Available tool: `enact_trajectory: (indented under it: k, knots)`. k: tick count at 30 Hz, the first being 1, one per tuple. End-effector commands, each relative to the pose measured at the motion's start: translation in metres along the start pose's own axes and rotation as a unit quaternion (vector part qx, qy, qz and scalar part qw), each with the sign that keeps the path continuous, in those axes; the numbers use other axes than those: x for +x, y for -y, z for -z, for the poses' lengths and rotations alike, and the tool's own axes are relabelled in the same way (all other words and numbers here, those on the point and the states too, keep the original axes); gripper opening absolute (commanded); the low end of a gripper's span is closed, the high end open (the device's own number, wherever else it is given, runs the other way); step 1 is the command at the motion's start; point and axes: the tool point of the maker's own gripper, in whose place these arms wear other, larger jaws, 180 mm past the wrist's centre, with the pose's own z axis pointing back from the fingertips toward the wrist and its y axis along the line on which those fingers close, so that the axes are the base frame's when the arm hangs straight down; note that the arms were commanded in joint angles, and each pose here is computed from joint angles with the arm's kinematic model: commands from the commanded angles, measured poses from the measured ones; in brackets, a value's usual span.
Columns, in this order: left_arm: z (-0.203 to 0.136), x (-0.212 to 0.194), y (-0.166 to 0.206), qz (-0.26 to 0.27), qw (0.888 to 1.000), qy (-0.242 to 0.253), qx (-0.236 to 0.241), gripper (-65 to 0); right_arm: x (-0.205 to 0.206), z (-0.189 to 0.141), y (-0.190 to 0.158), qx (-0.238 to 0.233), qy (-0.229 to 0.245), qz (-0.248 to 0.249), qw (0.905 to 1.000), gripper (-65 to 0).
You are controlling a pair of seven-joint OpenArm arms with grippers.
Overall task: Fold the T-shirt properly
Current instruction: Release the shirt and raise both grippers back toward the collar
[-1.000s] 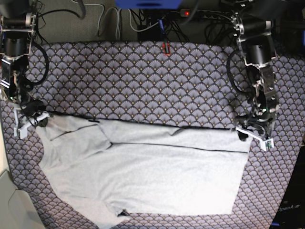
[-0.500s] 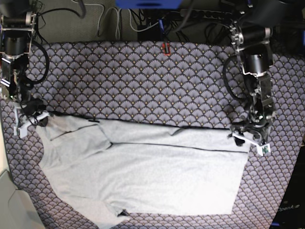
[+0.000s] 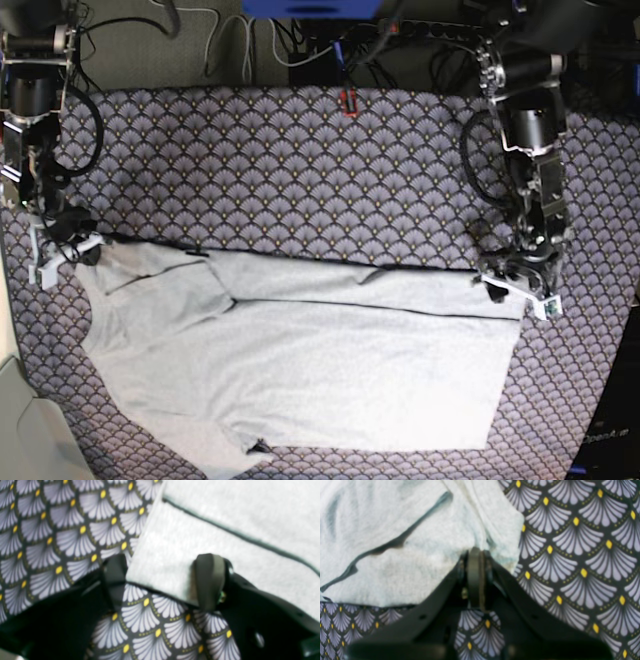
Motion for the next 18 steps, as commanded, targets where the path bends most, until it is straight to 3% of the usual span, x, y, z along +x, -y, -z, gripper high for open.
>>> enact_trajectory:
  k: [1, 8, 18]
  knots:
    - [0.000, 0.018, 0.004, -0.001, 1.000, 0.017, -0.007, -28.5, 0.003, -0.002, 0.002, 0.000, -0.008, -0.010, 0.9999, -65.0]
    - [0.000, 0.013, 0.003, -0.002, 1.000, 0.013, -0.005, -65.0, 0.004, -0.002, 0.003, -0.001, -0.007, -0.011, 0.9999, -65.0]
    - [-0.006, 0.007, -0.016, 0.011, 1.000, -0.010, 0.009, -64.6, -0.001, -0.013, 0.010, -0.005, -0.011, -0.030, 0.9995, -65.0]
